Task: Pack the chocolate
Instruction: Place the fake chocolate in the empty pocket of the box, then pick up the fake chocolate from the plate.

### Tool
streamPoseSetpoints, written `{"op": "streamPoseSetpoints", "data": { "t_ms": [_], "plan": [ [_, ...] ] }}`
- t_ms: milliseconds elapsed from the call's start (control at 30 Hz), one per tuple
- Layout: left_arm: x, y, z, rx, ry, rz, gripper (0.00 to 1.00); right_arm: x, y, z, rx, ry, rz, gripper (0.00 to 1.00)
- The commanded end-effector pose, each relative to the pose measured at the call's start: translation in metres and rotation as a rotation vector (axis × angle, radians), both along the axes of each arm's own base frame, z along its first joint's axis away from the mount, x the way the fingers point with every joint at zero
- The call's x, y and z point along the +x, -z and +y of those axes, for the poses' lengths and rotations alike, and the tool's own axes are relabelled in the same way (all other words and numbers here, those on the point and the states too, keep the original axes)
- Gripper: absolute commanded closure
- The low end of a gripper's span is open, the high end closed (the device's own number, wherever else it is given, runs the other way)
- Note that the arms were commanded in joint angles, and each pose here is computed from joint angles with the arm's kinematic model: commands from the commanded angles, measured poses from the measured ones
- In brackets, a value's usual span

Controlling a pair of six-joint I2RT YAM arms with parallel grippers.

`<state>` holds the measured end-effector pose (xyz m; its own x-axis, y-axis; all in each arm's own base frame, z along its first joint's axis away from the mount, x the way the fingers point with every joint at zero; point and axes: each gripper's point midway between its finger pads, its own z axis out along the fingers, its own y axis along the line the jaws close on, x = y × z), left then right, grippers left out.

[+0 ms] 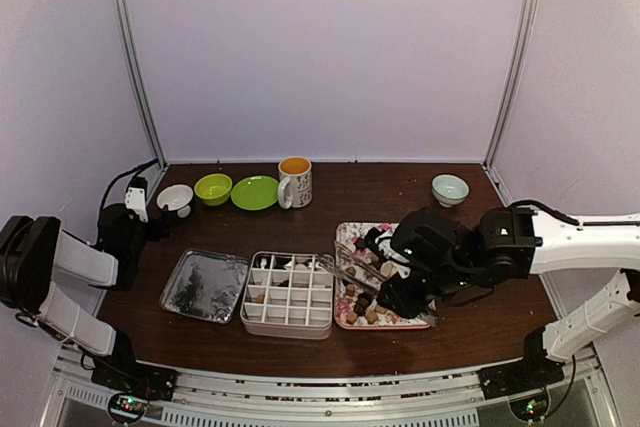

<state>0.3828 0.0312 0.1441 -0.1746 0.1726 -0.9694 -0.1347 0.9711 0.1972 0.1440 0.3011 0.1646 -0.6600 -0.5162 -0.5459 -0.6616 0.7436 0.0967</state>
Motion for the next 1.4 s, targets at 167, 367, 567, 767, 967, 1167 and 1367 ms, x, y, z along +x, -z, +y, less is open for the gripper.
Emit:
{"op": "streamPoseSetpoints", "data": {
  "t_ms": [167, 367, 567, 767, 967, 1167, 1367],
  "plan": [
    [0.006, -0.021, 0.003, -0.005, -0.009, -0.073, 0.02, -0.019, 0.019, -0.049, -0.107, -0.026, 0.049, 0.63],
    [0.006, -0.021, 0.003, -0.005, -0.008, -0.074, 0.02, -0.017, 0.027, -0.043, -0.125, -0.032, 0.053, 0.63],
    [0.006, -0.021, 0.003, -0.005, -0.008, -0.074, 0.02, -0.011, 0.041, -0.043, -0.169, -0.015, 0.064, 0.63],
    [0.006, -0.021, 0.003, -0.005, -0.01, -0.073, 0.02, -0.009, 0.051, -0.042, -0.178, -0.012, 0.086, 0.63],
    [0.006, -0.021, 0.003, -0.005, -0.01, -0.074, 0.02, -0.005, 0.053, -0.038, -0.181, -0.017, 0.087, 0.67],
    [0.006, -0.021, 0.003, -0.005, -0.009, -0.074, 0.02, -0.002, 0.056, -0.035, -0.188, -0.024, 0.087, 0.67],
    [0.006, -0.021, 0.003, -0.005, -0.009, -0.074, 0.02, 0.001, 0.055, -0.028, -0.176, -0.023, 0.088, 0.72]
  ]
}}
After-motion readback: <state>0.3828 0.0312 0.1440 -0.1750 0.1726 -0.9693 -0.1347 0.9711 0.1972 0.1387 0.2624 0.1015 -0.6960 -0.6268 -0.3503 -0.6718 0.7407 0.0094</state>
